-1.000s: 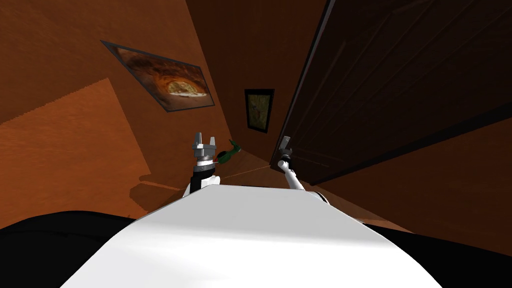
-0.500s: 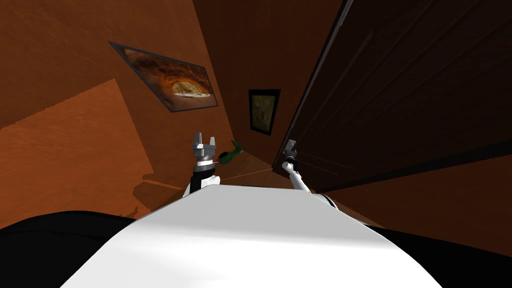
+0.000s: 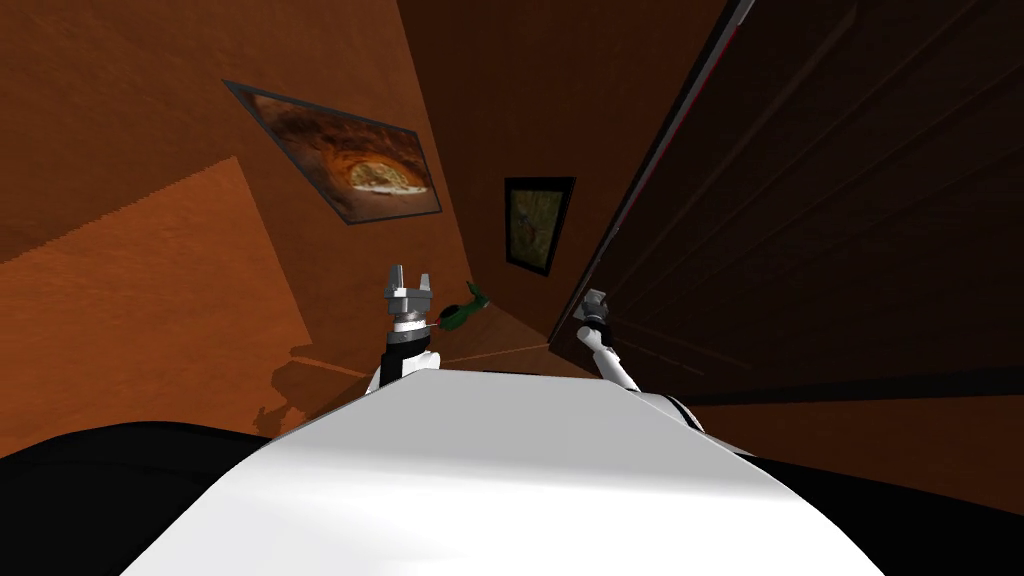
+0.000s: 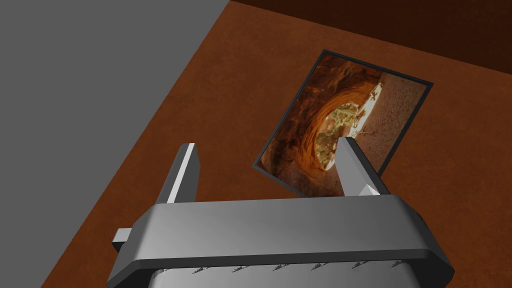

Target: Pull the door open

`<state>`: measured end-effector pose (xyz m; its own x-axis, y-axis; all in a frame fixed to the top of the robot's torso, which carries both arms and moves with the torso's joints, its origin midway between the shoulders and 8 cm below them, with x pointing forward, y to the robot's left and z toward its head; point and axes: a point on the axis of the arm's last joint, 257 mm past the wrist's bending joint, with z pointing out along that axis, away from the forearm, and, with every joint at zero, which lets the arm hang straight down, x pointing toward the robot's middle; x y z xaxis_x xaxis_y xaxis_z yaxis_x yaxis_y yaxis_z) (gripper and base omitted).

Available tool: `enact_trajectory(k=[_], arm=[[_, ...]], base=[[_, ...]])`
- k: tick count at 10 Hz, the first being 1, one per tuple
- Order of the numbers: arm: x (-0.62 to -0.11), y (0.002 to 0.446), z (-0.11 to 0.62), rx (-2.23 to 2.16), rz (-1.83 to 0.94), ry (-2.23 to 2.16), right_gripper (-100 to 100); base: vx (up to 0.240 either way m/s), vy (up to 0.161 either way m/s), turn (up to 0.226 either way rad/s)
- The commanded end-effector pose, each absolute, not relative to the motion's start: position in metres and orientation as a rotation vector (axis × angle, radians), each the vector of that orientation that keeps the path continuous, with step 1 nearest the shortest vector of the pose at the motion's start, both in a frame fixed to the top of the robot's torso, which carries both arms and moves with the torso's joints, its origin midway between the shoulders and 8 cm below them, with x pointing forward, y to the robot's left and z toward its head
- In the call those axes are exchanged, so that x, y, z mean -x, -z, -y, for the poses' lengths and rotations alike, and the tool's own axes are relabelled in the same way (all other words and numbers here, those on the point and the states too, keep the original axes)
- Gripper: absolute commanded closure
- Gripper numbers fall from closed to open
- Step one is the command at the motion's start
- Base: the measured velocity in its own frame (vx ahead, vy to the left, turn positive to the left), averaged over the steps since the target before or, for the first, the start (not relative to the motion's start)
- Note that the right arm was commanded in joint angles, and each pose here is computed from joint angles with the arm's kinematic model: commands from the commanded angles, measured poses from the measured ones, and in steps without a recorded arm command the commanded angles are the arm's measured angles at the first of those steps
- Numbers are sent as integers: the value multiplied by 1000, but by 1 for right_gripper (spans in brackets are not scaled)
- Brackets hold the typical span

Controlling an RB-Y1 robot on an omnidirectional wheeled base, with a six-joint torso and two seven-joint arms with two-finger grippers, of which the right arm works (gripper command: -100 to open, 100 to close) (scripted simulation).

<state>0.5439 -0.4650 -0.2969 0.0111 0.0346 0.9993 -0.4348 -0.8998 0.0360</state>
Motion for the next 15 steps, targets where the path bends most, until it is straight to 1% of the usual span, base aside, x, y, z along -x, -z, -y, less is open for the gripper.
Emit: enact_trajectory(k=[1,2,7,10,15], arm=[[-544,297,465,-1961,412,-1954,-100],[-544,297,465,-1961,412,-1954,100],[-544,297,465,-1961,412,-1954,100],[-546,297,458,-1984,391,-1980,100],[-549,296,442,-2028,355,-2029,100]], base=[[67,-16,24],[-12,1,-28],[-11,1,0],[-199,-44,119],[-264,-48,144]])
